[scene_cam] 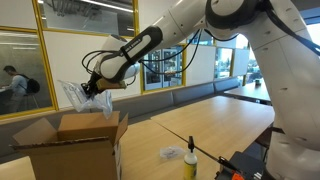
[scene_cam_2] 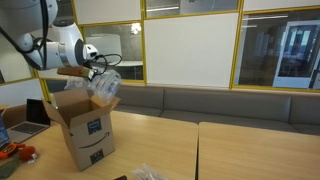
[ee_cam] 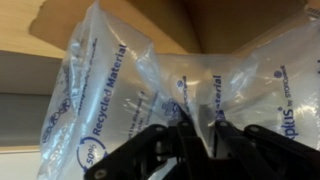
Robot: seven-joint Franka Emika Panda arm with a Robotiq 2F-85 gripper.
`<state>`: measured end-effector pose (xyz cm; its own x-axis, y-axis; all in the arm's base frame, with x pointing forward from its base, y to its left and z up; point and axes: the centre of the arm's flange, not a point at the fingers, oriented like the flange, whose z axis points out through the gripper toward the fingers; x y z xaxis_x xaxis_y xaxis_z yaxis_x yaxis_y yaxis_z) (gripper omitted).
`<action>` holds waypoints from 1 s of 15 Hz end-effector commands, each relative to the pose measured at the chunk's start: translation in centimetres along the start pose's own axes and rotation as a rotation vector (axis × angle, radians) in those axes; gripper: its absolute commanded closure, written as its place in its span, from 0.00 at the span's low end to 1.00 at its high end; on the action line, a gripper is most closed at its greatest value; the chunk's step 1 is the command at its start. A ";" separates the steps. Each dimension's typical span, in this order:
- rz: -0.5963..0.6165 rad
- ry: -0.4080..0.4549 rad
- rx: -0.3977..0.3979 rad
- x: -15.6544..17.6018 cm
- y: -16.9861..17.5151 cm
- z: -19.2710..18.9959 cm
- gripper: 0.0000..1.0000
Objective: Pick up the plastics and put them in the box
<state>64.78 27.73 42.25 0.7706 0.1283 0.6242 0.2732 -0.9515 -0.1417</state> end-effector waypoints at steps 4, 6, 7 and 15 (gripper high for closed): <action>-0.027 -0.142 0.311 -2.5 -0.9 2.8 0.84; -0.018 -0.201 0.353 -4.0 -0.3 4.4 0.84; -0.009 -0.236 0.364 -5.0 0.4 5.5 0.84; 0.055 -0.450 0.257 -11.4 6.9 12.3 0.85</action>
<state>64.44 23.88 26.19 0.9342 0.2345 0.2689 0.3309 -0.8515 -0.4068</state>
